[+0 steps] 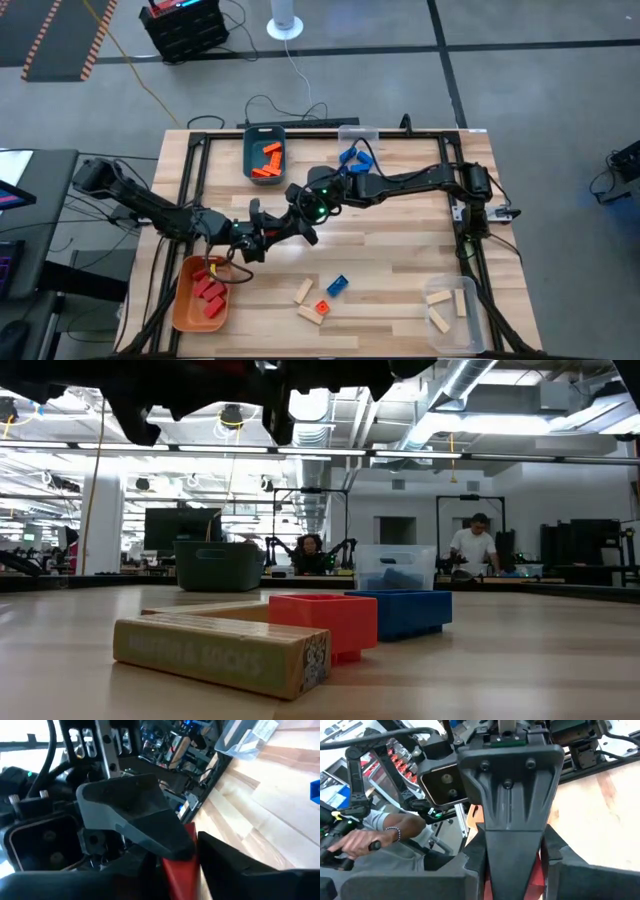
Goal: Sort blocks
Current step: Put the red block into the orange bin
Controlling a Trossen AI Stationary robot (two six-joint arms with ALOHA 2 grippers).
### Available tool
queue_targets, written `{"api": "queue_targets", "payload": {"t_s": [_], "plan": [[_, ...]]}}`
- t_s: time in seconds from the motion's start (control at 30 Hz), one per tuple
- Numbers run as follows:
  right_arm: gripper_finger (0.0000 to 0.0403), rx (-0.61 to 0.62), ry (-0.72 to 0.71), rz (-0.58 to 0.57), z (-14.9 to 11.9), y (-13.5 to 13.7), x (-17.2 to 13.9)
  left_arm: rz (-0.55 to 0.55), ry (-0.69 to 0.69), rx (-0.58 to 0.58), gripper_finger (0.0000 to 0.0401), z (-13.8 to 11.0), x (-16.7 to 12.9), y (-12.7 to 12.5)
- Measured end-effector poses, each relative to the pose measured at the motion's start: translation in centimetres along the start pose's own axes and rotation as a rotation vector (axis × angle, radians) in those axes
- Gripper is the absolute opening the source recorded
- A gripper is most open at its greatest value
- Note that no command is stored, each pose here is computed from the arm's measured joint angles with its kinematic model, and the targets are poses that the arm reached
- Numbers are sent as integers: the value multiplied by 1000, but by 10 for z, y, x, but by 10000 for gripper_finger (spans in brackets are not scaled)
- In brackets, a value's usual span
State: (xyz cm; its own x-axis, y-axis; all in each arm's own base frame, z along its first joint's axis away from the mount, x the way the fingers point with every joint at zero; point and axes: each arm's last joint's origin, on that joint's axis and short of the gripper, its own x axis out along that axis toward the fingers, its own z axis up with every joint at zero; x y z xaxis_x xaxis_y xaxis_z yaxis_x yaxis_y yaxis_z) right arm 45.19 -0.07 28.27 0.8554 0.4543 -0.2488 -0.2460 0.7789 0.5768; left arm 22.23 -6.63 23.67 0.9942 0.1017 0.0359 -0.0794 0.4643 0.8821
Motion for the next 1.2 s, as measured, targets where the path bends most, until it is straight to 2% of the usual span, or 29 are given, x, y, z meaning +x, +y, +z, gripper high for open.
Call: {"api": "queue_targets", "payload": {"t_s": [0.1, 0.43, 0.57, 0.67, 0.8, 0.9, 1.07, 1.2], "plan": [[97, -4, -4, 1, 0, 0, 0, 5, 10, -31, 99, -2, 1, 1], [166, 20, 25, -8, 3, 0, -8, -2, 18, -129, 98, -4, 1, 1], [185, 2, 99, -60, 7, 6, -30, -44, 38, -192, 98, -4, -3, 0], [188, -35, 154, -135, 5, 13, -42, -88, 51, -286, 98, -3, -11, 1], [186, -105, 229, -280, -4, 22, -51, -175, 115, -497, 98, -1, -26, 7], [182, -147, 247, -353, -18, 21, -45, -269, 246, -702, 98, 0, -36, 12], [180, -168, 194, -399, -54, 13, -28, -503, 547, -985, 98, 3, -57, 13], [180, -177, 108, -454, -86, 12, -15, -730, 745, -1098, 106, 12, -76, 11]]}}
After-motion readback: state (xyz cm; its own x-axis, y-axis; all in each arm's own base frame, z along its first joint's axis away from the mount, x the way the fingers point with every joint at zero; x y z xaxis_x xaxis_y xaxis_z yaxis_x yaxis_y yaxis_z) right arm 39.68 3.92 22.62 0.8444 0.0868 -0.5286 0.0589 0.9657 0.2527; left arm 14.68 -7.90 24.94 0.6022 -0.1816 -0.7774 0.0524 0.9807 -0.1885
